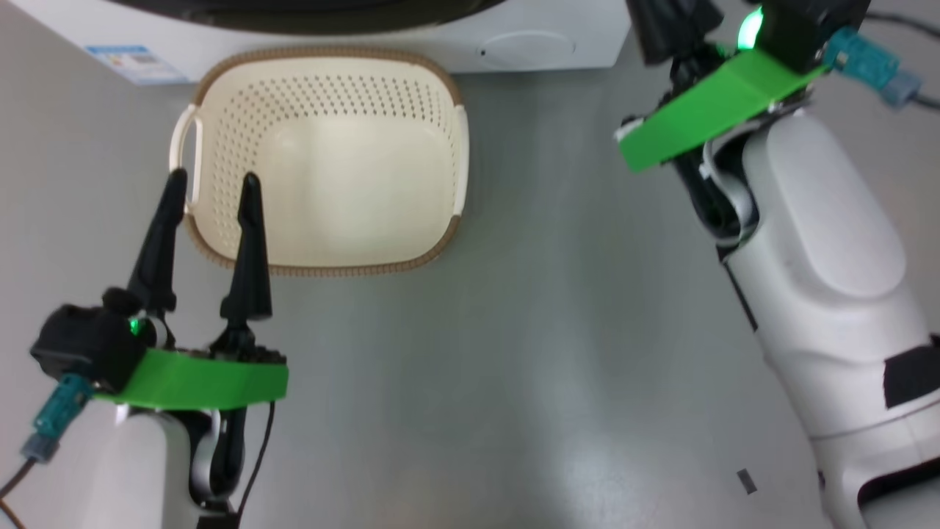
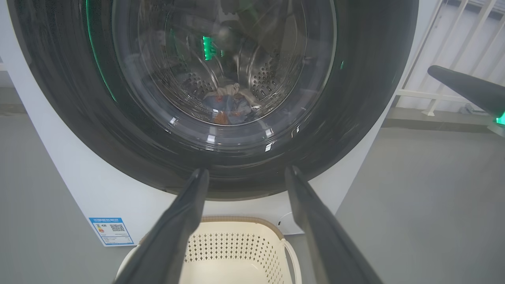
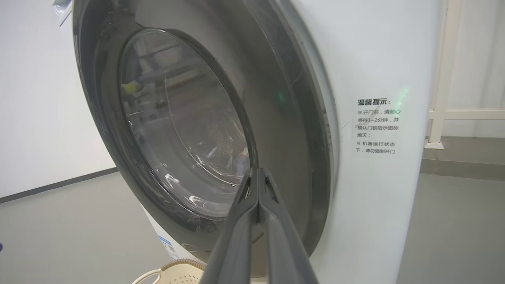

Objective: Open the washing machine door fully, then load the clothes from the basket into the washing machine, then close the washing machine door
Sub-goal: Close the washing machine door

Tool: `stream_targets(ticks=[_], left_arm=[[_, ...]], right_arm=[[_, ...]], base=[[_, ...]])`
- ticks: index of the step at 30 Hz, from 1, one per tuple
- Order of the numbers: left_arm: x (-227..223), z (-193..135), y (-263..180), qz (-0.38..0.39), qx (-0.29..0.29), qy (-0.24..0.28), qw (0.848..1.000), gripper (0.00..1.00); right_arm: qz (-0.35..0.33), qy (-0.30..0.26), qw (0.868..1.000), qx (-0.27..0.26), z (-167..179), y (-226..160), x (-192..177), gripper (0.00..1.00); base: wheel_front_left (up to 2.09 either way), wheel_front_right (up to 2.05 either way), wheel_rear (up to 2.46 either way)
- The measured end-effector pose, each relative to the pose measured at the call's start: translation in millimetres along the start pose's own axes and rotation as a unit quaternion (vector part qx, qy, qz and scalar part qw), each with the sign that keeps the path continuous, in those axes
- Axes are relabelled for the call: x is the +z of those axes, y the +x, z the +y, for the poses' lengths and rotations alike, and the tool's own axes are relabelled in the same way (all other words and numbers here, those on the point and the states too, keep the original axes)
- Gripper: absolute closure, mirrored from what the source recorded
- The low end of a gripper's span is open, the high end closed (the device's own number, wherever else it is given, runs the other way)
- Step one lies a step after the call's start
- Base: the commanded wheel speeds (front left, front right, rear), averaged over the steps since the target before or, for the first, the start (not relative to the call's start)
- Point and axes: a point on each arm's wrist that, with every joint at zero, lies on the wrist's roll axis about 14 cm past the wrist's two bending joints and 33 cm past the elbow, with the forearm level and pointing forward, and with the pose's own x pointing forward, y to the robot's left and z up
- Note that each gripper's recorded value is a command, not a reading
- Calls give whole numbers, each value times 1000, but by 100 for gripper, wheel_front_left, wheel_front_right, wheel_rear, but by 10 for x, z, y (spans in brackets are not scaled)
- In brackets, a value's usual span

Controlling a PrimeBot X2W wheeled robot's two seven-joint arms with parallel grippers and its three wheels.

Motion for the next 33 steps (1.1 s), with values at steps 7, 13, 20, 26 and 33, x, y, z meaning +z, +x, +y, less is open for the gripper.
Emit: stream_targets(ticks=[7,13,20,26,33], left_arm=[[-10,-31,-187,15,3,-5,1000,0],[98,-63,-311,9,-1,-5,1000,0],[144,-53,-478,13,0,-2,1000,0],[174,-80,-589,13,-2,-3,1000,0],[232,-175,-658,7,-13,-8,1000,0]], right_arm=[[17,0,1000,-15,54,-296,46,15],[21,0,999,-35,67,-553,157,0],[22,0,998,-56,103,-854,290,0],[23,-4,996,-87,18,-1162,396,0],[22,-16,993,-113,-38,-1507,525,0]], base=[[0,0,0],[0,0,0],[0,0,0],[0,0,0],[0,0,0]])
